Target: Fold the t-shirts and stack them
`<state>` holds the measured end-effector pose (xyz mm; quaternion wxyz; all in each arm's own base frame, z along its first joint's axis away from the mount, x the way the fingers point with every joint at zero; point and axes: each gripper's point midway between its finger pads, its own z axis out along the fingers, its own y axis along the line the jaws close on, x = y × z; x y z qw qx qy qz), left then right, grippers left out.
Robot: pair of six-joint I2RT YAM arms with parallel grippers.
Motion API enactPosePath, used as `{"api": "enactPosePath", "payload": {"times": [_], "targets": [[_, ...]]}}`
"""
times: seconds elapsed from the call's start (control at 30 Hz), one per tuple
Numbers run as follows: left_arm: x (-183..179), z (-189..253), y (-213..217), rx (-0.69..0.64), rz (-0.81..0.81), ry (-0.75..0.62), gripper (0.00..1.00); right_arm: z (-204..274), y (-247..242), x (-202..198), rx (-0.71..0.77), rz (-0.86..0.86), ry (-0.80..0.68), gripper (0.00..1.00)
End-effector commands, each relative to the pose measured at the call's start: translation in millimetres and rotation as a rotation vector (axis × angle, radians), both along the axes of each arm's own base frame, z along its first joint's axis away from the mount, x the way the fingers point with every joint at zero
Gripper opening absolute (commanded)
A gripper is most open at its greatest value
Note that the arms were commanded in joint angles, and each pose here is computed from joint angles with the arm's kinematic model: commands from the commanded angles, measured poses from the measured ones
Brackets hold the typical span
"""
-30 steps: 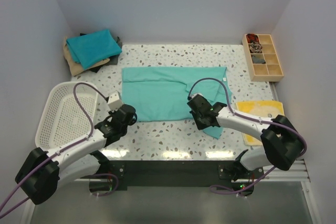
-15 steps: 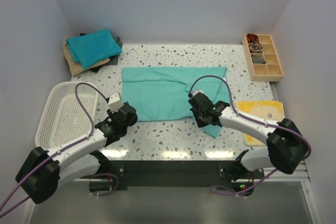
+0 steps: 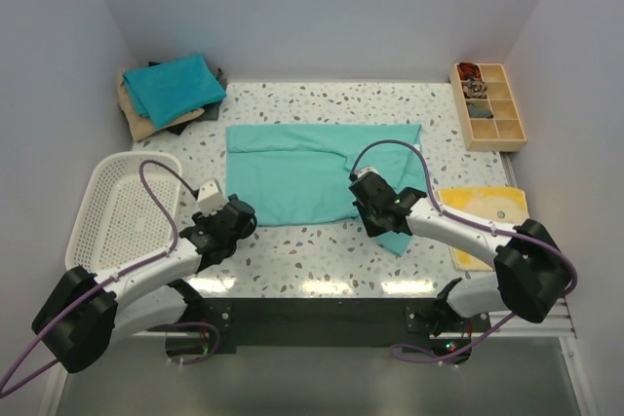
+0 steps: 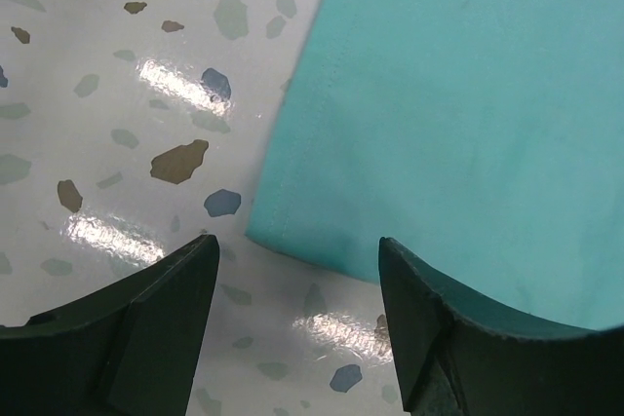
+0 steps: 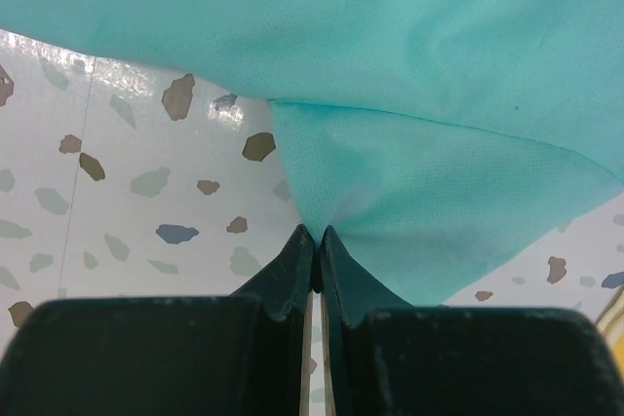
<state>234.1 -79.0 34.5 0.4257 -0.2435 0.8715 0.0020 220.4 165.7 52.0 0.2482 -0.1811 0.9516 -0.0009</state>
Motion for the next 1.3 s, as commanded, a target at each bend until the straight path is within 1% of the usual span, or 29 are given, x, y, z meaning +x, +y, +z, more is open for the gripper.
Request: {"api": "enactPosePath", "payload": {"times": [0.0,0.07,0.13,0.17,0.23,0.33,0.37,0.53,0.63,0.7,0.97,1.27], "targets": [[-0.4,-0.9,9.8,0.011,0.059,-0.026,0.72,4.8,8.2,5.4,0.020,0.011,-0.015,0.00],[1.8,-1.9,8.5,0.006,0.061,-0.031,0.71,5.0,8.1,6.1,0.018,0.009,-0.017,0.00],[3.2,-3.9,7.0,0.010,0.058,-0.027,0.66,5.8,8.7,6.3,0.021,0.010,-0.018,0.00],[5.5,-2.4,5.3,0.008,0.055,-0.033,0.61,5.4,7.9,6.3,0.016,0.010,-0.018,0.00],[6.9,-4.3,4.2,0.009,0.055,-0.032,0.56,5.7,7.8,6.1,0.017,0.009,-0.018,0.00],[10.2,-5.7,2.0,0.010,0.053,-0.036,0.42,7.2,7.9,6.0,0.018,0.010,-0.021,0.00],[10.7,-6.2,1.6,0.014,0.052,-0.033,0.34,7.6,7.4,6.0,0.018,0.010,-0.023,0.00],[12.3,-8.0,1.4,0.020,0.050,-0.032,0.27,7.2,5.3,4.9,0.015,0.001,-0.024,0.00],[12.3,-7.7,2.1,0.019,0.053,-0.034,0.12,6.0,4.3,3.6,0.015,-0.003,-0.021,0.00],[12.7,-5.2,2.6,0.016,0.053,-0.043,0.00,6.0,3.6,3.6,0.014,-0.003,-0.022,0.00],[18.3,14.1,0.3,0.022,0.018,-0.084,0.00,20.1,4.5,6.1,0.028,-0.006,-0.043,0.00],[17.3,30.8,0.8,0.027,-0.007,-0.094,0.00,59.3,-6.7,10.5,-0.009,-0.019,-0.095,0.00]]}}
